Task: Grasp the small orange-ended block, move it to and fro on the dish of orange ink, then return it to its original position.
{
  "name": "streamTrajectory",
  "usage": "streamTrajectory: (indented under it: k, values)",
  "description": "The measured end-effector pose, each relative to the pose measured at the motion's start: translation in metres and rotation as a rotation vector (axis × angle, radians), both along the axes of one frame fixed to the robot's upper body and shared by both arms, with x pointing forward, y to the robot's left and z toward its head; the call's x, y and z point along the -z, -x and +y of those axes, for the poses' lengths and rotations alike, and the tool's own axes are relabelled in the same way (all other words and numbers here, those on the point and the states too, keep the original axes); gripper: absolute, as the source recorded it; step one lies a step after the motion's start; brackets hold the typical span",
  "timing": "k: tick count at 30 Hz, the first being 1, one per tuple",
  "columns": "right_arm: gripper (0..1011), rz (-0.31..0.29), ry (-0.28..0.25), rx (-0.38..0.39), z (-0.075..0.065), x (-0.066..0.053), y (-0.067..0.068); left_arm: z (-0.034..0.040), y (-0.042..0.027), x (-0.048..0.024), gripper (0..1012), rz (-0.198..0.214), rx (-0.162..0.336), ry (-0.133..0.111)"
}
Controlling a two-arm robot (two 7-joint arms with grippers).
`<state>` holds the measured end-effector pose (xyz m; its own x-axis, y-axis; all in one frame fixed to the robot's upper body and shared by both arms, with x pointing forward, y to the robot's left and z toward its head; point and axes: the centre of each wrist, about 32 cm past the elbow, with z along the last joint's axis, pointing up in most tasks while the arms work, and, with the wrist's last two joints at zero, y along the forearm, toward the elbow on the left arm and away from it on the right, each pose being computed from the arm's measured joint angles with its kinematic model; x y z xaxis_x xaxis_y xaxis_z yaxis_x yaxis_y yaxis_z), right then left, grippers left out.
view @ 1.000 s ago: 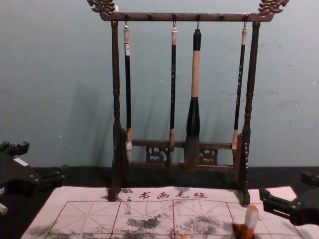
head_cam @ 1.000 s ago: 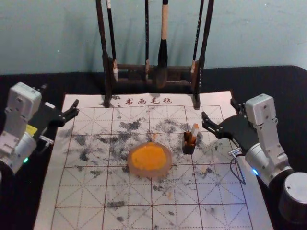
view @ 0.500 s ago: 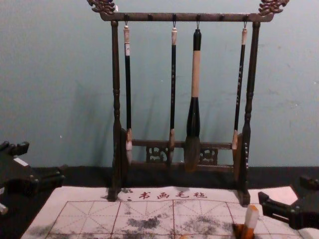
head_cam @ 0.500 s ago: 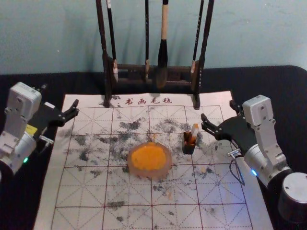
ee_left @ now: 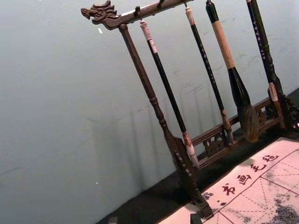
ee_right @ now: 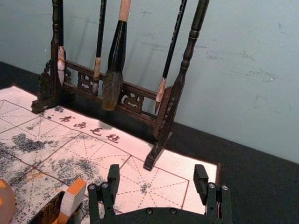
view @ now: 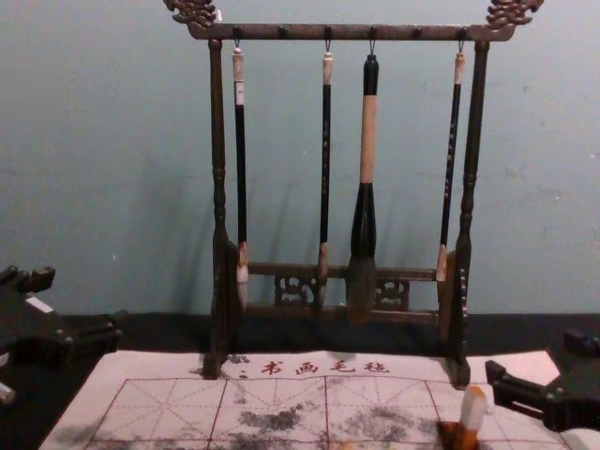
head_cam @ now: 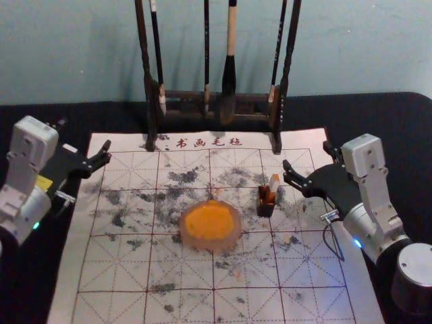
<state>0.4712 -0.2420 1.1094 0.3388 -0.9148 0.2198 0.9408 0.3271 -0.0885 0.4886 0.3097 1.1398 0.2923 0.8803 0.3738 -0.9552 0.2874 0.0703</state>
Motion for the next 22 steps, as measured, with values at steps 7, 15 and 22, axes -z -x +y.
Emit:
streamTrajectory:
  k: [7, 15, 22]
  values:
    - [1000, -0.001, -0.001, 0.0, 0.0, -0.0003, 0.0, 0.0, 0.0, 0.0, 1001, 0.0, 0.0, 0.0]
    - [1000, -0.002, -0.001, 0.0, -0.0001, -0.0003, 0.0, 0.0, 0.0, 0.0, 1001, 0.0, 0.0, 0.0]
    - [1000, -0.002, -0.002, 0.001, 0.0, -0.0003, 0.0, 0.0, 0.0, 0.0, 1001, 0.0, 0.0, 0.0]
